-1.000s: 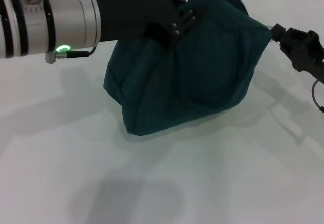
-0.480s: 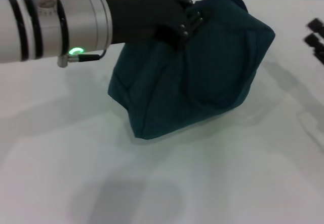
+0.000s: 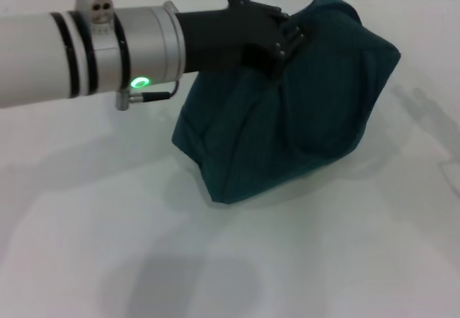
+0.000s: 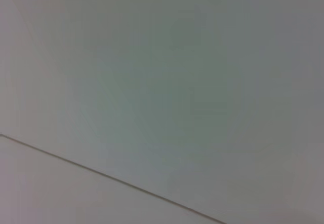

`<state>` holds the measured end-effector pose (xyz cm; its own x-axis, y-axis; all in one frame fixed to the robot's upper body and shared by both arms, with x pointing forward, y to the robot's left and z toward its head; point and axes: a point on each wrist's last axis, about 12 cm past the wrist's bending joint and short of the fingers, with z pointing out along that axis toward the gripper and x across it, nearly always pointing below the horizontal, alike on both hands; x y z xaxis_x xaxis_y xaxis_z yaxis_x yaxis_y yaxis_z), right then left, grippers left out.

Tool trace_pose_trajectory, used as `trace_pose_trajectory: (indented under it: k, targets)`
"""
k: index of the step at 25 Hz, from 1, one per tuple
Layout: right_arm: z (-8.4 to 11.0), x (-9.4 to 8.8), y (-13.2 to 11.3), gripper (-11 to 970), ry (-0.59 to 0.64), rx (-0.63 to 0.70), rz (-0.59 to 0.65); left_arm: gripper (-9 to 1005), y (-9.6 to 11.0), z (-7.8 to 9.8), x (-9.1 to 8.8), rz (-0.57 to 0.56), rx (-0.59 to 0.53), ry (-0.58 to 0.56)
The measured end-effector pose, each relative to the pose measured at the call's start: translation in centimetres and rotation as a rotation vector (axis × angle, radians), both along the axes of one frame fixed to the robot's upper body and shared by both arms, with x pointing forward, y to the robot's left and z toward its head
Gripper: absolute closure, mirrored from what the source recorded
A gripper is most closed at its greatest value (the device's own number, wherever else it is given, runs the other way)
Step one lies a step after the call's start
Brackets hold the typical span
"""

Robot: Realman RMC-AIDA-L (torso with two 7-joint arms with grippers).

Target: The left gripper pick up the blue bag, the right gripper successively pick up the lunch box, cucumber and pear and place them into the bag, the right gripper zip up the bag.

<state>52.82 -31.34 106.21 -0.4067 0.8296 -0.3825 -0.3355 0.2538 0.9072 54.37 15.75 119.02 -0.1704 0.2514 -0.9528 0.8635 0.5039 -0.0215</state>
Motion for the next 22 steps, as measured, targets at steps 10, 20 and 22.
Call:
trace_pose_trajectory:
  k: [10, 20, 22]
  targets:
    - [0.5, 0.1, 0.0, 90, -0.033, -0.008, 0.024, 938, -0.6, -1.9, 1.2, 0.000, -0.036, 0.057]
    - [2.0, -0.1, 0.3, 90, -0.195, -0.076, 0.055, 456, 1.2, 0.9, 1.9, 0.029, -0.228, 0.016]
    - [3.0, -0.3, 0.8, 90, -0.304, -0.110, 0.085, 375, 2.0, 2.1, 2.3, 0.026, -0.283, 0.004]
